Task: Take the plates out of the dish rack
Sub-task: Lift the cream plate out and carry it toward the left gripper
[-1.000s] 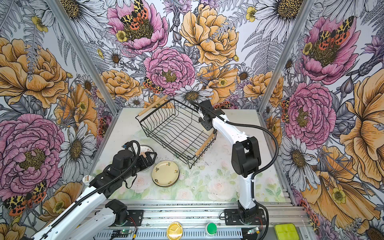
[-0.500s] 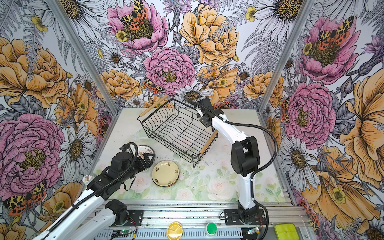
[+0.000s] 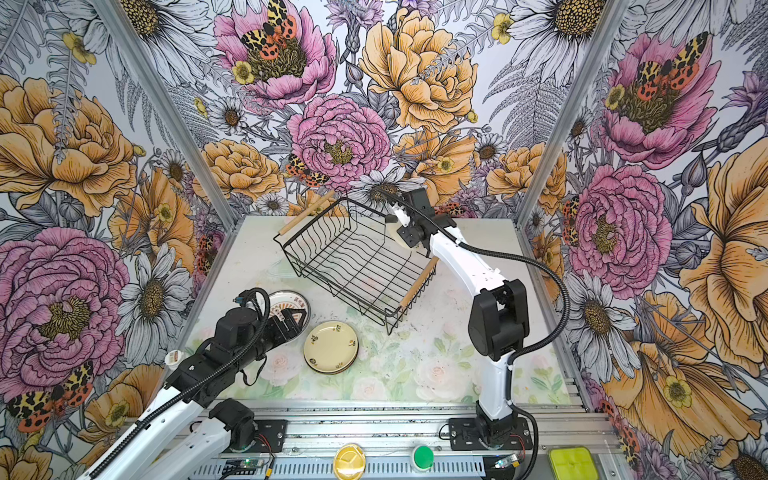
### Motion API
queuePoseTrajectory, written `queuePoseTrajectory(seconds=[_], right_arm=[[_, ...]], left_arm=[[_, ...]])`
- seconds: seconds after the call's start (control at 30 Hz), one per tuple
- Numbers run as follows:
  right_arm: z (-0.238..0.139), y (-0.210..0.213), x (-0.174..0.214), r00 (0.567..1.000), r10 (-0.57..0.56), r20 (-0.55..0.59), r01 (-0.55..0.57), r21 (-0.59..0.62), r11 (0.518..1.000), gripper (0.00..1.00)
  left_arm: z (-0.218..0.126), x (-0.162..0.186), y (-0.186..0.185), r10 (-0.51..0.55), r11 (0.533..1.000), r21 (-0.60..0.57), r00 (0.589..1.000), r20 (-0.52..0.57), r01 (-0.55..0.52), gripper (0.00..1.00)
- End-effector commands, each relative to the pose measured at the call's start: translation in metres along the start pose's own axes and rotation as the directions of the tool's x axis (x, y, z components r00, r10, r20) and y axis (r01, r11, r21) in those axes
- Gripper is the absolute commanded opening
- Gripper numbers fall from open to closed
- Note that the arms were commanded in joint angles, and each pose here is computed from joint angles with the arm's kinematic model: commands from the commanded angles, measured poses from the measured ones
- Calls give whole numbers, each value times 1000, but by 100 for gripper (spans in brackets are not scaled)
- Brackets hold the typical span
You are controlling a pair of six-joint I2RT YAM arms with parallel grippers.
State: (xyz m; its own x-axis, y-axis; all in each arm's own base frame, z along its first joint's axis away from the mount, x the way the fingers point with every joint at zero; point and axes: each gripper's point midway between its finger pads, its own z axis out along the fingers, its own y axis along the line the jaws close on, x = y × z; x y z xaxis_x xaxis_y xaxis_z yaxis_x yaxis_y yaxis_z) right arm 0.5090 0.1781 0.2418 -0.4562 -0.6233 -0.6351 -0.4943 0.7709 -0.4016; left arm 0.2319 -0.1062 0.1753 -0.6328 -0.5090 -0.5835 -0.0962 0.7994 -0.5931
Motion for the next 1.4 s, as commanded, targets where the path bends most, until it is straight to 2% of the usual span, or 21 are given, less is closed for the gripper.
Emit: queuePoseTrajectory(seconds=[0.0, 0.2, 0.3, 0.47, 0.53, 0.63, 0.73, 0.8, 0.9, 0.97, 1.1, 1.37], right_arm=[[-42, -1, -36, 986, 74, 152, -67, -53, 996, 6], [-90, 11, -61, 946, 181, 269, -128, -203, 971, 6], [-129, 23, -75, 898, 269, 349, -157, -316, 936, 6], [-181, 57, -74, 821, 376, 428, -174, -440, 881, 7], [-194, 68, -67, 787, 467, 402, -249, -487, 837, 6], [-206, 83, -48, 701, 646, 302, -428, -546, 720, 5], [-205, 102, -24, 588, 778, 220, -535, -616, 579, 5], [-200, 110, -6, 495, 855, 154, -603, -648, 466, 5], [-190, 121, 19, 383, 922, 55, -677, -662, 321, 2], [-188, 128, 27, 354, 935, 27, -694, -663, 282, 2], [-195, 144, 32, 346, 938, -11, -698, -671, 249, 2], [-194, 167, 35, 295, 944, -151, -734, -668, 122, 2]], left_arm=[[-7, -6, -5, 13, 1000, 15, 1000, 12, -14, 99], [-22, -11, -18, 25, 995, 92, 999, 37, -28, 99], [-31, -14, -22, 24, 991, 128, 998, 66, -32, 99], [-44, -16, -29, 23, 982, 187, 995, 92, -40, 99], [-48, -15, -34, 22, 974, 221, 995, 93, -43, 99], [-53, -12, -47, 18, 953, 300, 997, 79, -41, 99], [-53, -5, -61, 10, 919, 393, 999, 48, -28, 99], [-53, -2, -66, 11, 907, 421, 999, 39, -26, 99], [-54, 0, -74, 28, 887, 460, 999, 35, -41, 99], [-55, 2, -80, 36, 874, 484, 999, 31, -46, 99], [-51, 10, -92, 58, 846, 530, 998, 11, -55, 99], [-42, 15, -112, 83, 813, 578, 997, 0, -67, 96]])
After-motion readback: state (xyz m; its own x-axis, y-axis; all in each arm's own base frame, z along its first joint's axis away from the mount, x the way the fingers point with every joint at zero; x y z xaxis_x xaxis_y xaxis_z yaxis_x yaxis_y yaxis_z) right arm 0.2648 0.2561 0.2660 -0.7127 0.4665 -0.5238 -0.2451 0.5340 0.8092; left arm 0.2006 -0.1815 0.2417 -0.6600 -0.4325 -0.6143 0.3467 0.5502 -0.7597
